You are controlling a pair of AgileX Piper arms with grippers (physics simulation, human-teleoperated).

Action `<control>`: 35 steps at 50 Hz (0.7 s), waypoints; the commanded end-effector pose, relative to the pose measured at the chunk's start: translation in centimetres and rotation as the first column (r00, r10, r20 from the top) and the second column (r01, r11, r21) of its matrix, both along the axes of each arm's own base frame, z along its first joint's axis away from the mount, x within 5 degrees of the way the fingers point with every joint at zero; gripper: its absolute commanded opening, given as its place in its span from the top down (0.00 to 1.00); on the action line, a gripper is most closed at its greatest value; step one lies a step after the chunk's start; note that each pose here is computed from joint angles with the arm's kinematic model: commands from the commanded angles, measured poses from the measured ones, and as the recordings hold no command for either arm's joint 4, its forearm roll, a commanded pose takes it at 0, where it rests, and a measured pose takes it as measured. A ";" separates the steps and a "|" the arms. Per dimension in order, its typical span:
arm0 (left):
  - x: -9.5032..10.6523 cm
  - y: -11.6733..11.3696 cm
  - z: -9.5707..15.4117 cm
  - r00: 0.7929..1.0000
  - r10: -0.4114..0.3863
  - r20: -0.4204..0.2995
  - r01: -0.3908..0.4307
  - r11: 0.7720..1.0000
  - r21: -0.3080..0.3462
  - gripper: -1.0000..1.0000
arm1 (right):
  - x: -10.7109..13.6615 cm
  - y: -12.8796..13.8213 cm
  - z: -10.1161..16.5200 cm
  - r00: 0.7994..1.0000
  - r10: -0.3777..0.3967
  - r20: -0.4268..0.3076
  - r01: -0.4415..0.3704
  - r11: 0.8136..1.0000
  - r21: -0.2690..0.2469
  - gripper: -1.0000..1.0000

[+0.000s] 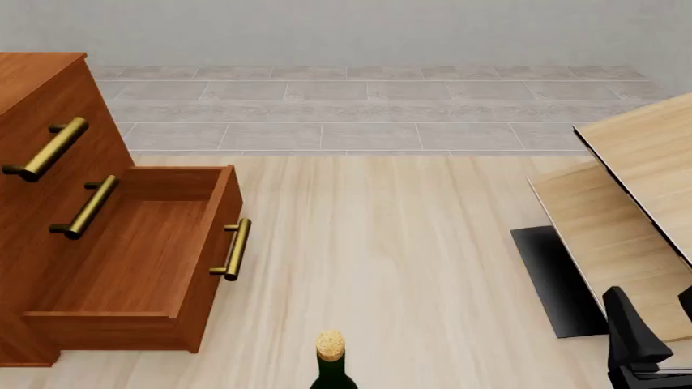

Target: Put the bowl on top of the cabinet.

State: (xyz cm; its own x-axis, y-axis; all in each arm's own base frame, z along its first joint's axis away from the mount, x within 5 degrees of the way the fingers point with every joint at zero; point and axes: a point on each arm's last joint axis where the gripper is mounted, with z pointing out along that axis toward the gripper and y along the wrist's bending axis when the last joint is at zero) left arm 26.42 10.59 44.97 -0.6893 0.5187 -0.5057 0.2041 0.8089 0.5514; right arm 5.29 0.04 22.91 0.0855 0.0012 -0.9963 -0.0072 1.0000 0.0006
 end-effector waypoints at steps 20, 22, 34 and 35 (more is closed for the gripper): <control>-0.3 1.4 -0.5 1.000 0.005 0.013 -0.006 0.998 0.065 0.00 | 0.0 0.0 0.0 1.000 0.000 0.000 0.000 1.000 0.000 0.00; -0.3 1.4 -0.3 1.000 0.005 0.018 -0.006 0.998 0.068 0.00 | 0.0 0.0 0.0 1.000 0.000 0.000 0.000 1.000 0.000 0.00; -0.3 1.3 -0.3 1.000 0.001 0.028 -0.003 0.997 0.073 0.00 | 0.0 0.0 0.0 1.000 0.000 0.000 0.000 1.000 0.000 0.00; -0.2 1.3 -0.1 0.999 0.002 0.032 -0.004 0.997 0.071 0.00 | 0.0 0.0 0.0 1.000 0.000 0.000 0.000 1.000 0.000 0.00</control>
